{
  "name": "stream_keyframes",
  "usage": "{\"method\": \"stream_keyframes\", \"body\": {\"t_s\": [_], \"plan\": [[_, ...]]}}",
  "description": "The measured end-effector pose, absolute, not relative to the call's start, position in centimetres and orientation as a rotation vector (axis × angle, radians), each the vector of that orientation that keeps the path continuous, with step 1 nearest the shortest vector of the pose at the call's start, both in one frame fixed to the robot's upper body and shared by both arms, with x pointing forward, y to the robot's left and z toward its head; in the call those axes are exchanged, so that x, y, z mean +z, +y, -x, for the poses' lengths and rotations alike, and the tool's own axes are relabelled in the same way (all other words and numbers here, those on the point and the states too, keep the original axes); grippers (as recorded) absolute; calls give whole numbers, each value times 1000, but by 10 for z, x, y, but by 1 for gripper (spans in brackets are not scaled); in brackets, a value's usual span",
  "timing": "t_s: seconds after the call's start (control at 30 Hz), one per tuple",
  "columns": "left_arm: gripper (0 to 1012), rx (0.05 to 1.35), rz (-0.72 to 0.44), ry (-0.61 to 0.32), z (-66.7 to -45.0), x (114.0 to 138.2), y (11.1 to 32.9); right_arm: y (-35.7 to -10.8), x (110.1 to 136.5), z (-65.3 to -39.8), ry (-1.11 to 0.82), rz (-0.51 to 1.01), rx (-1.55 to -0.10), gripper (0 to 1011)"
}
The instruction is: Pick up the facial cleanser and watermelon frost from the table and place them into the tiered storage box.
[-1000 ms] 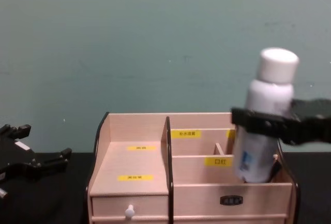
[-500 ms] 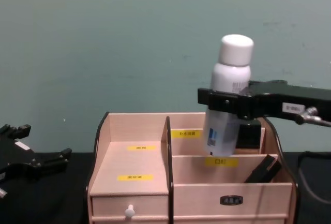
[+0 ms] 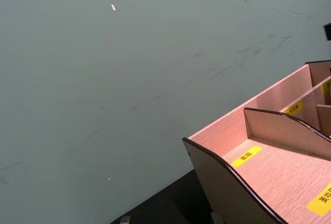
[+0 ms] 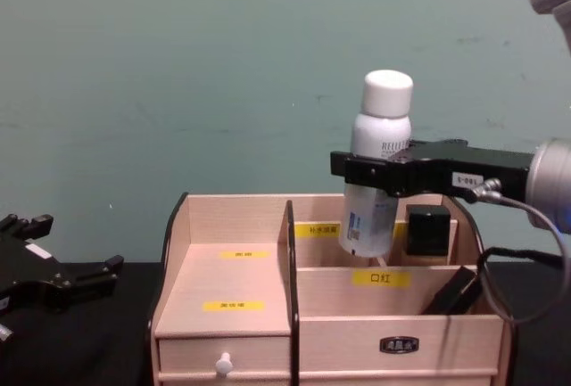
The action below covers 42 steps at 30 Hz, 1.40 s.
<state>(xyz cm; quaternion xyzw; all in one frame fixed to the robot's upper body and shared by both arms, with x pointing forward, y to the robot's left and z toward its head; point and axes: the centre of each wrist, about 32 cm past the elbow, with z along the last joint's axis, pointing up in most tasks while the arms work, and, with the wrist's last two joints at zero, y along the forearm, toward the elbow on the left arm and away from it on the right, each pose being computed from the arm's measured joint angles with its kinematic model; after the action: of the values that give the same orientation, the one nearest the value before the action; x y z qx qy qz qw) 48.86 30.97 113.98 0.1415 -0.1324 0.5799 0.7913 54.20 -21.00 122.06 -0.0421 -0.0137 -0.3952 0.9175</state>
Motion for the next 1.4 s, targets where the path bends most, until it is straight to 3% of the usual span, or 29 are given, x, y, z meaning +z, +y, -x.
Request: {"method": "stream_keyframes", "body": {"t_s": [0.67, 1.4], "plan": [[1001, 1248, -305, -285, -489, 1140, 310, -196, 1211, -571, -30, 108, -828, 603], [1001, 1248, -304, -285, -489, 1140, 310, -195, 1191, -577, 1, 135, -826, 603]]}}
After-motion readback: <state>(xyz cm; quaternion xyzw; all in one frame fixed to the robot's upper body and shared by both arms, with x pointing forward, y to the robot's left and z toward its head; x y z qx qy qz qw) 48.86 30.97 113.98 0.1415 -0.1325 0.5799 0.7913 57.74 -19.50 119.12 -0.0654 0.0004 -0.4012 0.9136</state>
